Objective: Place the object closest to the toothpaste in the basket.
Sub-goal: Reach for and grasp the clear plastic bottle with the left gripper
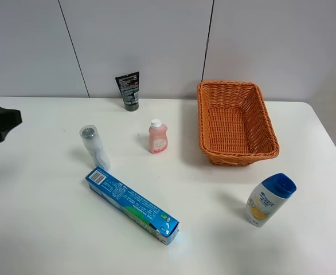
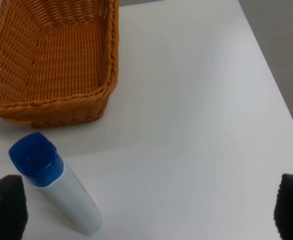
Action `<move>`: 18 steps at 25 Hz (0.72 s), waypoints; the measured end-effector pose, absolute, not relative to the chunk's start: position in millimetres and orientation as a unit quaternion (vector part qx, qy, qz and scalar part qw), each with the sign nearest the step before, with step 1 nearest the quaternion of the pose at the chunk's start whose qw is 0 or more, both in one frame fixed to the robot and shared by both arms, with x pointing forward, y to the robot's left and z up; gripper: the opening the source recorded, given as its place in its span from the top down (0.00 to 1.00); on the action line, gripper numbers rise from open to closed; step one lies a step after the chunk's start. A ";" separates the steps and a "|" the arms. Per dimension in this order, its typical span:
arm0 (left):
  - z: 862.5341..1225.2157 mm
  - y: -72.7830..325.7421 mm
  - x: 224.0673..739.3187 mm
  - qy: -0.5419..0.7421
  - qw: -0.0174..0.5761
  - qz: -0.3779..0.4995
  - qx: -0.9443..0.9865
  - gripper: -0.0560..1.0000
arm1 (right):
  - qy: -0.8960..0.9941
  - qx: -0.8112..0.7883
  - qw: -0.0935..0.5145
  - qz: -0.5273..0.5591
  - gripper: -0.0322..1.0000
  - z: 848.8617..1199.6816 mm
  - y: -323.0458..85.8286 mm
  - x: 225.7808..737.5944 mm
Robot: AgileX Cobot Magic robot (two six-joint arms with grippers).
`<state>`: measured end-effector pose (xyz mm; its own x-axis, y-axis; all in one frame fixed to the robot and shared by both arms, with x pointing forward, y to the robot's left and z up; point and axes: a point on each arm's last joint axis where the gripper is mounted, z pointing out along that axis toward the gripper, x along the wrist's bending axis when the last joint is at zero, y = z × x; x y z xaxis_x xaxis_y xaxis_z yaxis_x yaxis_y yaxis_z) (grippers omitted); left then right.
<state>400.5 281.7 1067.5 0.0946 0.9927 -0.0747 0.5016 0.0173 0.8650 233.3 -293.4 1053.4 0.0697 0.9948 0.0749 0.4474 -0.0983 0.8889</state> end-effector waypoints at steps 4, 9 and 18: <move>1053.5 254.8 414.7 0.570 0.399 0.266 0.667 0.01 | 0.567 0.636 0.360 0.380 0.01 1053.4 -293.4 233.3; 1018.7 224.2 419.9 0.539 0.399 0.221 0.708 0.01 | 0.567 0.636 0.360 0.380 0.01 1053.4 -293.4 233.3; 972.3 212.9 438.0 0.529 0.414 0.236 0.702 0.01 | 0.567 0.636 0.360 0.380 0.01 1053.4 -293.4 233.3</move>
